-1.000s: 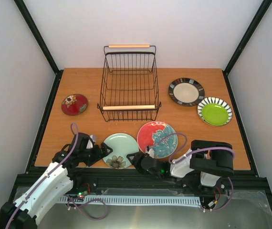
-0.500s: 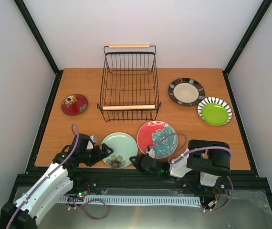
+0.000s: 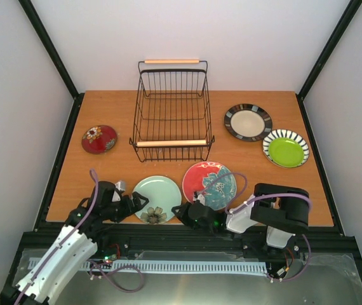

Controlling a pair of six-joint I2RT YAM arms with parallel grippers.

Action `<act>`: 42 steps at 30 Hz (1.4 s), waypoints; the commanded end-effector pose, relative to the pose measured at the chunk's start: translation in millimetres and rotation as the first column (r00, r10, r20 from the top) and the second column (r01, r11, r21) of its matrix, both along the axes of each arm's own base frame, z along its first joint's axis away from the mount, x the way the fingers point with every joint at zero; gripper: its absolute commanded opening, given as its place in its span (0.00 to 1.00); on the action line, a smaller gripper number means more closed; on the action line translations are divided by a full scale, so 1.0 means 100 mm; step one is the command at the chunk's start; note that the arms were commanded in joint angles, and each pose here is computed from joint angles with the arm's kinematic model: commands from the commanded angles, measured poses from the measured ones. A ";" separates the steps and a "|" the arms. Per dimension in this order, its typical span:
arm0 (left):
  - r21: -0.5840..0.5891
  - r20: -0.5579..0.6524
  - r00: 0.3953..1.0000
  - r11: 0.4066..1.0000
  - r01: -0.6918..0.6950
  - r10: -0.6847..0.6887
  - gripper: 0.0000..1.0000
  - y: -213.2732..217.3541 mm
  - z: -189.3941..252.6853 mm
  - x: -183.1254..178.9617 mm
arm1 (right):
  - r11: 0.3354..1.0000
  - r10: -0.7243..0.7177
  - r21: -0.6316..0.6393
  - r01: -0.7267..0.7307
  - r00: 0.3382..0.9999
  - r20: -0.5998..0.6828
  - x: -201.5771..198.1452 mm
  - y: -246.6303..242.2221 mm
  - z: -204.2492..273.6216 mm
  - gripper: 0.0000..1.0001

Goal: Load the plates into the dish rack
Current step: Pick up the plate at the center of the board, then insert the plate into the dish rack.

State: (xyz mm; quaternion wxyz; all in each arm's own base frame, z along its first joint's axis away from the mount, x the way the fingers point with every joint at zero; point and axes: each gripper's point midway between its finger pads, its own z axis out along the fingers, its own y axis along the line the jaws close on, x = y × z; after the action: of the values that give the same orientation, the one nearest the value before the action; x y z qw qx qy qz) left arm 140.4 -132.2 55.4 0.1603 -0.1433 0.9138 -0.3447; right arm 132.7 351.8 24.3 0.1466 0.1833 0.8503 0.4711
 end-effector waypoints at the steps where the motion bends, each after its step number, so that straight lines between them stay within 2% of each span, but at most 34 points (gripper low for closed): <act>1: -0.015 0.019 0.999 0.999 -0.029 0.029 1.00 0.03 0.19 -0.03 | 0.991 0.074 -0.112 -0.070 0.997 0.037 -0.04 -0.10 -0.10 0.03; 17: -0.040 0.073 0.997 0.999 -0.024 0.026 1.00 0.04 0.57 -0.05 | 0.999 0.032 -0.049 -0.024 0.986 0.166 0.23 -0.38 0.73 0.03; 23: -0.085 0.098 0.995 0.996 -0.005 0.013 0.99 -0.02 0.67 -0.05 | 0.999 0.046 -0.019 -0.043 0.980 0.193 0.22 -0.40 1.01 0.03; 32: -0.165 0.197 0.980 0.984 0.073 -0.040 0.95 -0.18 0.92 0.01 | 0.991 0.078 0.089 -0.097 0.977 0.197 0.16 -0.33 1.41 0.03; 42: -0.178 0.262 0.959 0.971 0.159 -0.109 0.95 -0.33 1.09 0.14 | 0.979 0.115 0.141 -0.149 0.968 0.225 0.19 -0.20 1.77 0.03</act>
State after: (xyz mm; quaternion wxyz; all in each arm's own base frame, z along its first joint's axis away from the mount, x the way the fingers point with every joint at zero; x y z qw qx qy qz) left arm 147.4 -153.2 132.7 0.2043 -0.0956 0.8754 -0.4275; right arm 142.4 306.8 131.2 0.1690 0.1026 0.8577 0.4747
